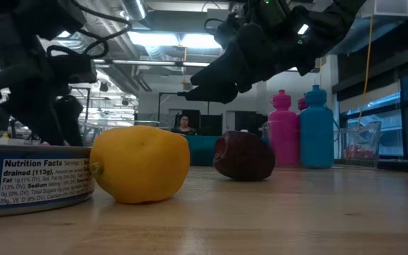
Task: Pick & Place Food Item
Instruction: Put the top yellow blue tuna can into the left transparent bin
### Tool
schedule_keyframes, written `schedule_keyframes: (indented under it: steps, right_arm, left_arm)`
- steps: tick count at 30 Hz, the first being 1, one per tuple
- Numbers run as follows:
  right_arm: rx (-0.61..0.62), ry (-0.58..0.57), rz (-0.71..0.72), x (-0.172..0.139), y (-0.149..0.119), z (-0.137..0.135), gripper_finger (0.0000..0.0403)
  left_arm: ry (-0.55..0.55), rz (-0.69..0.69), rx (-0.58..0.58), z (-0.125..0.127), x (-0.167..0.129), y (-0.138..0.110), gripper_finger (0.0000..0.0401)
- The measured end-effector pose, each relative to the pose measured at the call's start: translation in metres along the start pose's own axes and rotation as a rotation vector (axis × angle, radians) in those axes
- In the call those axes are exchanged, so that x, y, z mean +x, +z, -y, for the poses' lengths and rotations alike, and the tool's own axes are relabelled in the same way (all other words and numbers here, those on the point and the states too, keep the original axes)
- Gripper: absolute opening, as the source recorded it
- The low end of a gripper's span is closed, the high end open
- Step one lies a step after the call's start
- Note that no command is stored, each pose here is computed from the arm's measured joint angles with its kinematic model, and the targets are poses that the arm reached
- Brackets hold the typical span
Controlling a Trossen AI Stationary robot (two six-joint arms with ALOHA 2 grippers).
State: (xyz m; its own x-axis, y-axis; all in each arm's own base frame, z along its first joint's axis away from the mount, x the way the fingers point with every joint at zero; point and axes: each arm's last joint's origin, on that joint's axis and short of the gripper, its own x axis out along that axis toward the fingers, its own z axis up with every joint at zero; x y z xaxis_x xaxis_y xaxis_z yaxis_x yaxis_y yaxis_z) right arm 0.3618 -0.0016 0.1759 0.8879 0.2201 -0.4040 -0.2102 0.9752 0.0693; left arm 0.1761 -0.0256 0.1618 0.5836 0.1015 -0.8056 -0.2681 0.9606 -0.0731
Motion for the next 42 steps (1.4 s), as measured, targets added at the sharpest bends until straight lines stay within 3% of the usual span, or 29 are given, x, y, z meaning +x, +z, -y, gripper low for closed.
schedule_keyframes:
  steps: [9,17,22,33,42]
  right_arm:
    - [0.000,0.000,0.000,0.000,0.000,0.000,0.0382]
    - [0.001,0.000,-0.001,0.000,0.000,0.000,0.0382]
    - [0.006,0.001,-0.019,0.000,-0.002,0.000,0.0382]
    - [0.026,0.002,-0.036,0.000,-0.004,0.000,0.0382]
    - [0.036,0.005,-0.051,0.000,-0.005,0.000,0.0382]
  left_arm:
    - [0.007,-0.061,0.057,0.005,0.024,-0.002,0.0398]
    - [-0.012,0.003,0.124,0.011,0.040,0.005,0.0397]
    - [0.039,0.072,0.159,0.011,0.043,0.010,0.0396]
    - [0.094,0.128,0.129,-0.009,0.058,0.024,0.0395]
    - [0.047,0.211,0.122,-0.019,0.069,0.036,0.0395]
